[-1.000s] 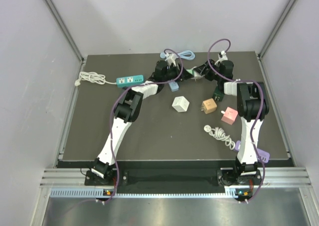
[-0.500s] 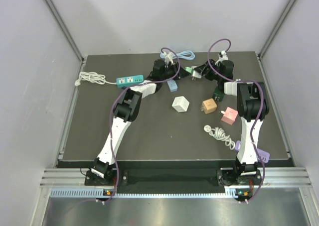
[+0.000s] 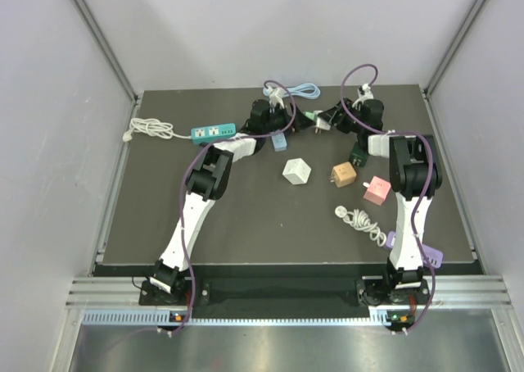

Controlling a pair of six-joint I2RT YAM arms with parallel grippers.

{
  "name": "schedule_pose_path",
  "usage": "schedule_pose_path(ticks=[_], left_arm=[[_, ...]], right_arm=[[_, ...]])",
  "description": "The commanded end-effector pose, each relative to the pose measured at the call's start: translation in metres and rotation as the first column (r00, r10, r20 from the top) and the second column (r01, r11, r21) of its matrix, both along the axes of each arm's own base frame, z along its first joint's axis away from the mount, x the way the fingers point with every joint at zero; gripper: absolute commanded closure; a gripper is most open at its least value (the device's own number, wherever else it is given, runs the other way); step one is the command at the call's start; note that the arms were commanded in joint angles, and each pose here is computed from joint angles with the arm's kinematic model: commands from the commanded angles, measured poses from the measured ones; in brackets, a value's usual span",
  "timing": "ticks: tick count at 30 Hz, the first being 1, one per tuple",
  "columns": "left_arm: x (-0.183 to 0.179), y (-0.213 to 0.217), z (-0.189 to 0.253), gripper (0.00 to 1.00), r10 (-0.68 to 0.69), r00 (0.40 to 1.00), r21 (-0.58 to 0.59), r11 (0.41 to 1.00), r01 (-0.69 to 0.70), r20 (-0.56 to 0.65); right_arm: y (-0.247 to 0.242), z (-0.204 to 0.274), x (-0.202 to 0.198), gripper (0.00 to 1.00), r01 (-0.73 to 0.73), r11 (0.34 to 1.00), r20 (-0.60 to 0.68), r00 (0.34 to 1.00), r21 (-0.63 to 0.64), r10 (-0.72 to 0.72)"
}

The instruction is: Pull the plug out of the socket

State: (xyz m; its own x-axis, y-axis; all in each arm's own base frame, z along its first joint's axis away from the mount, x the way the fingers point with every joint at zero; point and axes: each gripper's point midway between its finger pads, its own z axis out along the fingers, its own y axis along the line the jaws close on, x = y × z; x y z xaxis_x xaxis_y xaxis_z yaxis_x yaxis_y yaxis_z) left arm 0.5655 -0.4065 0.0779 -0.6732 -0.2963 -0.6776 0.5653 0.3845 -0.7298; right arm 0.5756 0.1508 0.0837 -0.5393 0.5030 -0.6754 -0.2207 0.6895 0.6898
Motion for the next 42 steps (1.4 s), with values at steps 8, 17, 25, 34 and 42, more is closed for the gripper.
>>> schedule_pose_path(ticks=[8,17,25,34,42], left_arm=[[0.019,0.005,0.060,0.34,0.018,0.986,-0.040,0.999,-0.011,0.165],[0.013,-0.001,0.064,0.84,-0.014,0.986,-0.074,0.997,0.027,0.167],[-0.001,0.003,0.062,1.00,-0.024,0.989,-0.063,0.997,0.033,0.148],[-0.013,0.010,0.068,1.00,-0.041,0.978,-0.009,0.999,0.044,0.206],[-0.014,-0.001,0.071,1.00,-0.084,0.980,-0.116,0.988,0.106,0.181]], right_arm=[[0.009,0.018,0.009,1.00,-0.048,0.999,0.063,0.997,0.018,0.047],[0.010,0.017,0.008,1.00,-0.045,0.999,0.059,0.997,-0.004,0.045],[-0.005,0.015,0.013,1.00,0.035,0.995,0.049,0.998,-0.098,-0.031],[-0.036,0.010,0.012,1.00,0.199,0.964,0.018,0.980,-0.176,-0.199],[-0.039,0.028,0.011,1.00,0.247,0.934,0.092,0.969,-0.258,-0.231]])
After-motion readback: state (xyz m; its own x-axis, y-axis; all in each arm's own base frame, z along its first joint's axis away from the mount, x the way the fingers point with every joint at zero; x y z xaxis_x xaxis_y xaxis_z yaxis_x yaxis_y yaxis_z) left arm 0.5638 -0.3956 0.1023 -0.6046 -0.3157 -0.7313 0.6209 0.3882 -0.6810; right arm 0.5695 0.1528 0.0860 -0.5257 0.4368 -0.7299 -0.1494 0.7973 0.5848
